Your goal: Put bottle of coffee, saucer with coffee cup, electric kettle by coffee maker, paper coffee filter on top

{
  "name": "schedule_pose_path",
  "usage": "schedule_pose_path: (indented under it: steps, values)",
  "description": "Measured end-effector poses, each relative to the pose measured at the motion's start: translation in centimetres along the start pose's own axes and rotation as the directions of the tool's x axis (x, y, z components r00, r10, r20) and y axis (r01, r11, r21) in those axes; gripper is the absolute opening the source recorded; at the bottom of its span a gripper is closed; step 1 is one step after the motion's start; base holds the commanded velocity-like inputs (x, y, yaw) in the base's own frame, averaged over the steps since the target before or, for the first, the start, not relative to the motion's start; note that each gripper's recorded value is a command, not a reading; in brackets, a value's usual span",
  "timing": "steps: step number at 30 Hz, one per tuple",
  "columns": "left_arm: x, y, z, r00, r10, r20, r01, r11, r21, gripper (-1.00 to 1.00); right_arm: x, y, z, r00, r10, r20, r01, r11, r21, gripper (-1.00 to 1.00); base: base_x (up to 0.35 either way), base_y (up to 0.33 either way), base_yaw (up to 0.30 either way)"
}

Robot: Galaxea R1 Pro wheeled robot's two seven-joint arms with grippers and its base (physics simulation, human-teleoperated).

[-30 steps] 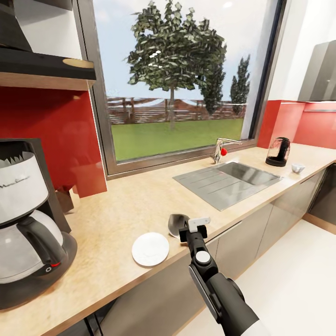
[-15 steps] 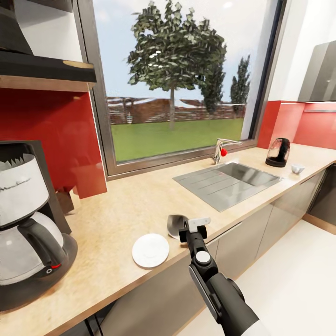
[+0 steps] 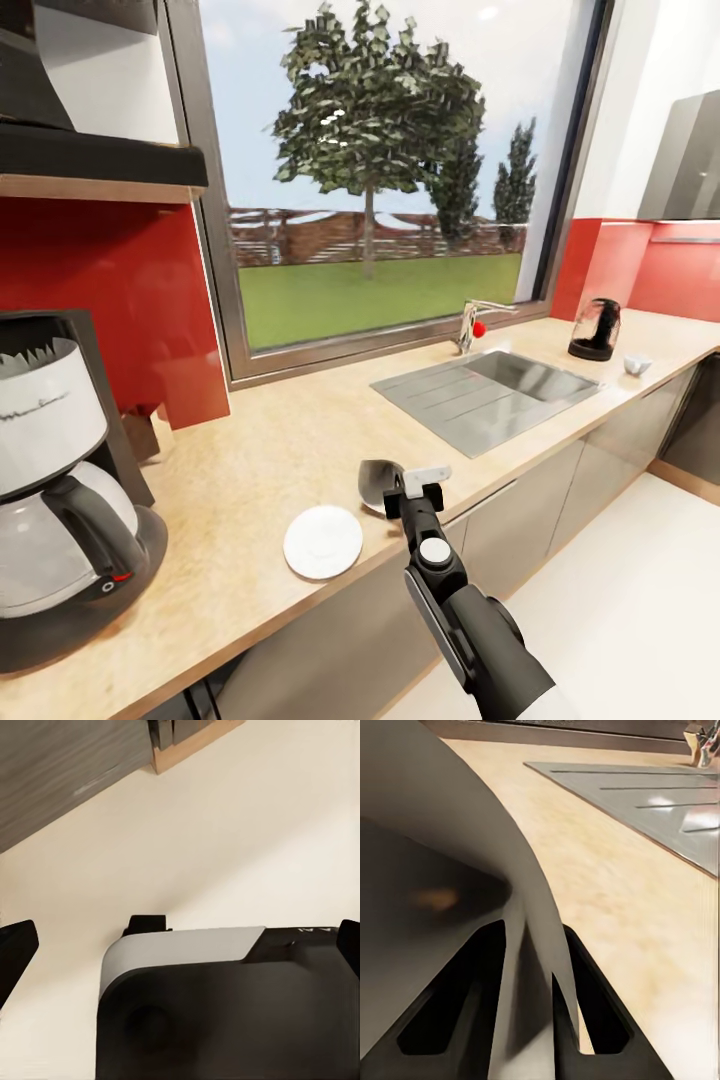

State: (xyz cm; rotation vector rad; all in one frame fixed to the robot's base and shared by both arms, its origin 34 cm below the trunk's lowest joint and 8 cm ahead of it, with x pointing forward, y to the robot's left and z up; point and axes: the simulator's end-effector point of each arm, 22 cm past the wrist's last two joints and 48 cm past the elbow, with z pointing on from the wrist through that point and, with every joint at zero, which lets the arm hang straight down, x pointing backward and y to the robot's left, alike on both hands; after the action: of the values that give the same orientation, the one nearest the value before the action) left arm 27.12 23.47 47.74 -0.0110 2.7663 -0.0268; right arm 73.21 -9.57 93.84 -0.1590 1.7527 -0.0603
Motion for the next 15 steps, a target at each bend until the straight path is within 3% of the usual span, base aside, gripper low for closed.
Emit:
schedule_pose_path:
  steps: [15]
  values:
    - [-0.9,0.0,-2.2,1.0,0.0,0.0,0.0,1.0,0.0,1.0,-2.3,-0.3,-0.4,1.0,0.0,0.0,0.0,1.0,0.0,-1.0,0.0,0.0,0.0]
